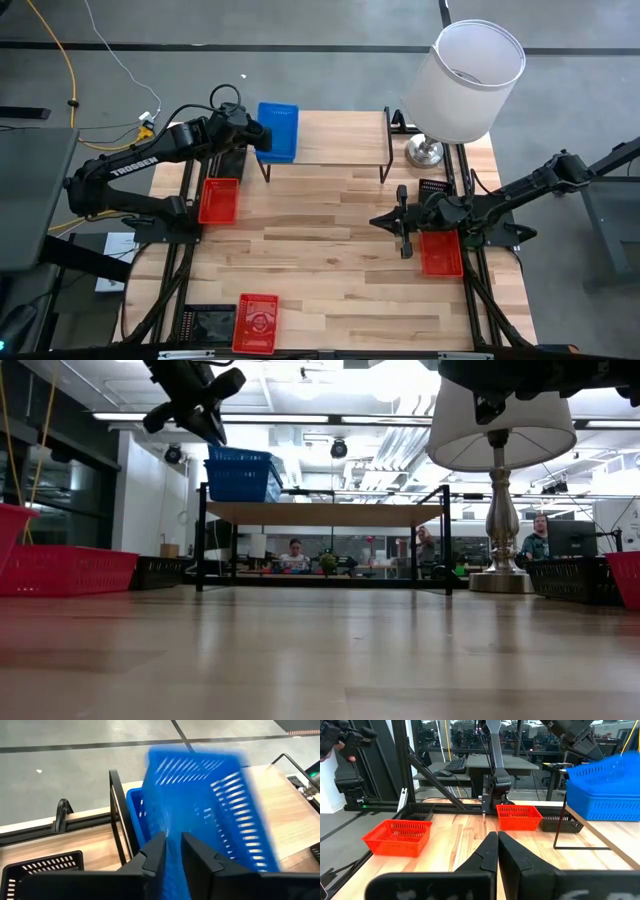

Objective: Stack baskets on shelf by color
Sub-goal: Stack the blue bin on top of the blue bin on the shelf, then put the middle red bin on the shelf

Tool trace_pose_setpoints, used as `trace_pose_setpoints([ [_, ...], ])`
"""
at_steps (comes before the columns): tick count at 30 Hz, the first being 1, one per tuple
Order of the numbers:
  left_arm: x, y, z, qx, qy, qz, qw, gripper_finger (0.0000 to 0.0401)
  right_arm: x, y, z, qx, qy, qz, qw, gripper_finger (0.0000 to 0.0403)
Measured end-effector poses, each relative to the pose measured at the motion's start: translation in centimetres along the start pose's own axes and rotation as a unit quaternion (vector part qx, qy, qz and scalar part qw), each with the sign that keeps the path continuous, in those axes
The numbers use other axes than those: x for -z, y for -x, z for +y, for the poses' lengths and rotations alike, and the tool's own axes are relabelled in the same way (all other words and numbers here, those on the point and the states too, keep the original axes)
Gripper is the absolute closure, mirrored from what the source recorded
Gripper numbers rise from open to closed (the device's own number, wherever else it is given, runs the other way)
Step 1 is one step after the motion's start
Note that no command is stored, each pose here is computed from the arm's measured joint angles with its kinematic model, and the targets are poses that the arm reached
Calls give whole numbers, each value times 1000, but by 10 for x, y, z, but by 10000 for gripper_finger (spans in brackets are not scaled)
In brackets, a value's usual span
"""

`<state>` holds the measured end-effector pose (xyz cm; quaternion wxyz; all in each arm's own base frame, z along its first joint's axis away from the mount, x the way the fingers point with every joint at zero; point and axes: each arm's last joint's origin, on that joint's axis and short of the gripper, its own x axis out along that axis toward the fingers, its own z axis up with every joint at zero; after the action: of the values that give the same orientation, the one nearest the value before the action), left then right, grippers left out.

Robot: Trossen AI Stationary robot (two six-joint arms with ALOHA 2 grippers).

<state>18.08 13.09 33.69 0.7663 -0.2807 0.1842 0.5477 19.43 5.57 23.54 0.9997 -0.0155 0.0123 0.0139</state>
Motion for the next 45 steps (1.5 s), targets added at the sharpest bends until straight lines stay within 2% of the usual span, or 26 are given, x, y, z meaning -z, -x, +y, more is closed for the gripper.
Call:
trace_pose_setpoints([
  [9, -3, 0, -2, 10, -18, -13, 1000, 278, 0, 0, 0, 3, 0, 0, 1000, 402],
  [13, -15, 9, -6, 24, -32, -35, 999, 249, 0, 0, 0, 4, 1, 0, 1000, 402],
  [18, -34, 31, -11, 84, -94, -64, 990, 228, 0, 0, -1, 15, -9, 0, 1000, 402],
  [23, -31, 50, -15, 200, -169, -93, 961, 232, 0, 0, -1, 19, -12, -1, 1000, 402],
  [29, 1, 59, -7, 279, -194, -167, 925, 243, 0, 0, -1, 19, -12, -1, 1000, 402],
  [31, 14, 60, -2, 319, -195, -196, 907, 246, 0, 0, -1, 19, -12, -1, 1000, 402],
  [34, 35, 59, 7, 387, -200, -233, 869, 247, 0, 0, -1, 19, -12, -1, 1000, 402],
  [38, 59, 55, 19, 457, -202, -254, 828, 248, -1, 0, -1, 19, -14, -6, 1000, 402],
  [40, 68, 53, 23, 466, -205, -250, 824, 248, -2, 0, -1, 19, -14, -9, 1000, 402],
  [45, 75, 53, 30, 456, -226, -233, 829, 246, -2, 0, -1, 19, -11, -10, 1000, 402],
])
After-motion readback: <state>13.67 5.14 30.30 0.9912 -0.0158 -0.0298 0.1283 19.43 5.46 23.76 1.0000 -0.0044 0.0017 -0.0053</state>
